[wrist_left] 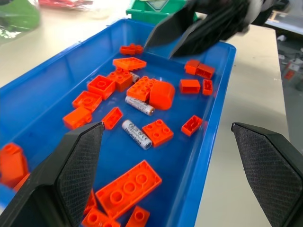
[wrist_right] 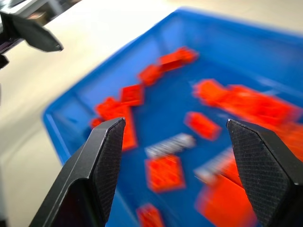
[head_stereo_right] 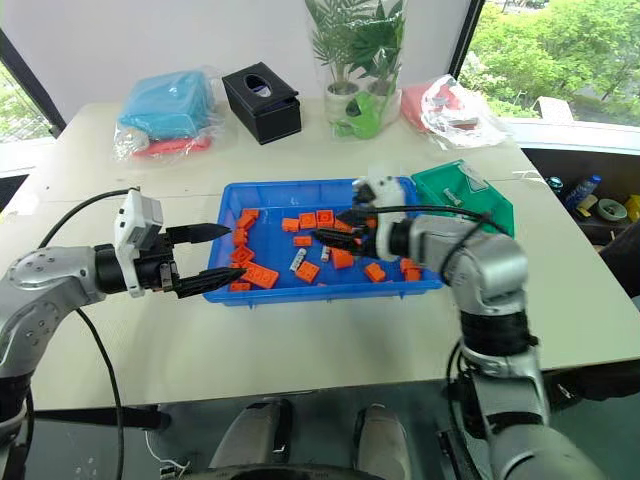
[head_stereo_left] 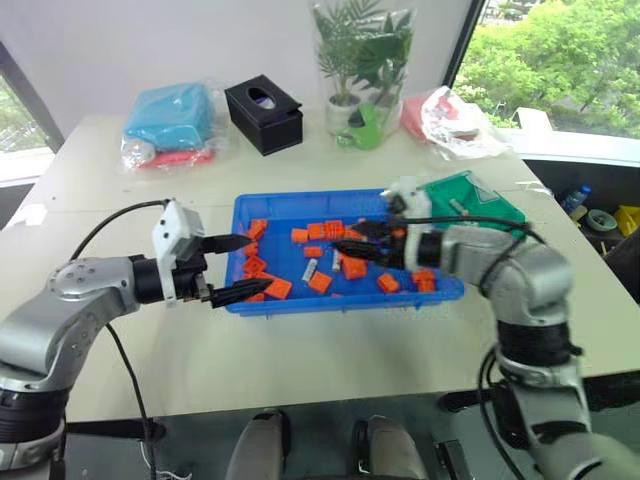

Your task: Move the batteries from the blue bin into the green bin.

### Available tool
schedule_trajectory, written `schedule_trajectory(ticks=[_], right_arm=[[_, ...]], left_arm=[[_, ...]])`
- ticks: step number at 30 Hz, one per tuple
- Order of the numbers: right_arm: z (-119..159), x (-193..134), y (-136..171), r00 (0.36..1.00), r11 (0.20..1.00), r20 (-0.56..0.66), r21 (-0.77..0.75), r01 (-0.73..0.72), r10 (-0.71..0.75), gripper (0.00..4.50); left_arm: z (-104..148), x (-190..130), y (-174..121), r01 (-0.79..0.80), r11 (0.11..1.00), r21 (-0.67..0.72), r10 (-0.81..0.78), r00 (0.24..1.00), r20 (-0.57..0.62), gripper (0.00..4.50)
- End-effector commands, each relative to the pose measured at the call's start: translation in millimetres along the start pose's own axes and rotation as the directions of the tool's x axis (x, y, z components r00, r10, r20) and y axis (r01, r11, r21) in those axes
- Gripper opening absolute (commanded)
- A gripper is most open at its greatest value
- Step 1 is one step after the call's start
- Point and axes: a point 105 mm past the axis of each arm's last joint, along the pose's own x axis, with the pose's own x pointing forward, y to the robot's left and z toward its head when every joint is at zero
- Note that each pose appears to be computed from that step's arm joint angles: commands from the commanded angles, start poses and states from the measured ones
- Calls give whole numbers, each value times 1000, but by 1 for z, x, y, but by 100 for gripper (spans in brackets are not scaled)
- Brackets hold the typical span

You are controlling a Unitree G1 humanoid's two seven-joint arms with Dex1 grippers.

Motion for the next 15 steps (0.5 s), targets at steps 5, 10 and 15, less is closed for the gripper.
schedule_trajectory(ticks=[5,10,15], right_arm=[[-15,46,-4,992,999,-125,29,33,-30,350],[-22,51,-12,982,997,-178,23,72,-67,350],[-32,53,-13,972,996,-223,25,85,-77,350]], left_arm=[[15,-13,2,-26,997,66,25,1000,7,450],[18,-15,1,-43,996,76,43,999,10,450],[17,-15,-2,-55,996,71,54,998,15,450]])
